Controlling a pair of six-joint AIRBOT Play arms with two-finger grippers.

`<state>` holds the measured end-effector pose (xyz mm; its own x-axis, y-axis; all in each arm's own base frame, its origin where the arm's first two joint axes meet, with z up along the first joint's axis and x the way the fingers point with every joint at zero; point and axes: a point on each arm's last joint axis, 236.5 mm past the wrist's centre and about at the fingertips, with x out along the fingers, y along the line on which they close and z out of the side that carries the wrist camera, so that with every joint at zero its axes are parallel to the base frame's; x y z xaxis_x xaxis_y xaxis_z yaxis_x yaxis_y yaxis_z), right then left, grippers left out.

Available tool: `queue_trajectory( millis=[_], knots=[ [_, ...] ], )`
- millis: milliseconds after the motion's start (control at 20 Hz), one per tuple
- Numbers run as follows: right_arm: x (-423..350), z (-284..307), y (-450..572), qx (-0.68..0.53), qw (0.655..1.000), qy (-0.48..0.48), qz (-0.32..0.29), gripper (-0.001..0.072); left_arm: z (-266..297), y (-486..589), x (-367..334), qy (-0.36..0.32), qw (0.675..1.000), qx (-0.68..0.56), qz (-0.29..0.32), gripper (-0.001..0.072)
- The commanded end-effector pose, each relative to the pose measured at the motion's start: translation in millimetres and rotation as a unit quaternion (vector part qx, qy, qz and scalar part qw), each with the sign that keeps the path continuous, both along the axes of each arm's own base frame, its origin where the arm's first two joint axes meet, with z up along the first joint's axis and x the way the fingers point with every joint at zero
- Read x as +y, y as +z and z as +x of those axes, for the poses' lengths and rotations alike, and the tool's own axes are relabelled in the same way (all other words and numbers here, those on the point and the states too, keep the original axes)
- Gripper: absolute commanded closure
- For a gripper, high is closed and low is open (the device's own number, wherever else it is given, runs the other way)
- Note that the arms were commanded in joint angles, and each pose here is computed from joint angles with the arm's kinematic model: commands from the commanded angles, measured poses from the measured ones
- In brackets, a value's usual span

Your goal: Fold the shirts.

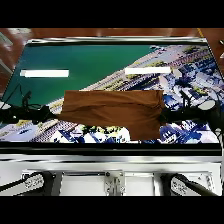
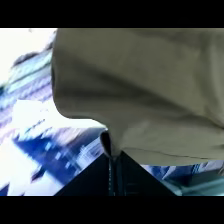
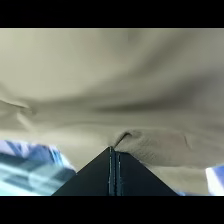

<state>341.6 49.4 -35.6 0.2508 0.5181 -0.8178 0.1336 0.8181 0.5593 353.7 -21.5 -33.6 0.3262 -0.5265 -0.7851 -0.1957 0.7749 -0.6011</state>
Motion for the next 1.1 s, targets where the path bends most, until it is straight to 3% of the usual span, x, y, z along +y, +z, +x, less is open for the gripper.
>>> queue_trajectory(
  millis=[0,400,700,750,800,850,1000,1050],
  knots=[
    [-1.2,55.0,33.6,-0.048,0.999,-0.003,-0.007,0.0634,55.4,40.1,12.6,0.028,0.997,-0.071,0.025,0.0675],
    [-12.4,178.6,18.5,-0.077,0.996,-0.051,0.008,0.0634,149.9,28.0,1.1,0.057,0.996,-0.062,0.0,0.0675],
    [-10.1,197.5,-40.0,-0.034,0.996,-0.075,0.037,0.0619,171.6,-30.7,-27.3,0.063,0.997,-0.004,-0.034,0.064],
    [-9.4,195.9,-42.6,-0.03,0.996,-0.073,0.038,0.051,168.2,-41.2,-32.6,0.064,0.997,0.014,-0.04,0.0611],
    [-8.8,195.0,-40.7,-0.034,0.997,-0.065,0.037,0.0291,164.2,-47.7,-35.4,0.064,0.996,0.029,-0.045,0.0329],
    [-10.2,192.4,-34.3,-0.045,0.997,-0.045,0.032,0.0144,160.4,-49.2,-33.6,0.061,0.996,0.037,-0.047,0.0022],
    [-49.5,171.0,-9.8,-0.066,0.997,0.01,-0.026,0.0114,145.5,-34.6,-3.5,0.06,0.994,0.069,-0.054,0.0001],
    [-72.0,158.5,-7.9,-0.054,0.997,0.018,-0.06,0.0014,139.1,-27.0,5.8,0.069,0.991,0.089,-0.068,0.0001]
  ],
)
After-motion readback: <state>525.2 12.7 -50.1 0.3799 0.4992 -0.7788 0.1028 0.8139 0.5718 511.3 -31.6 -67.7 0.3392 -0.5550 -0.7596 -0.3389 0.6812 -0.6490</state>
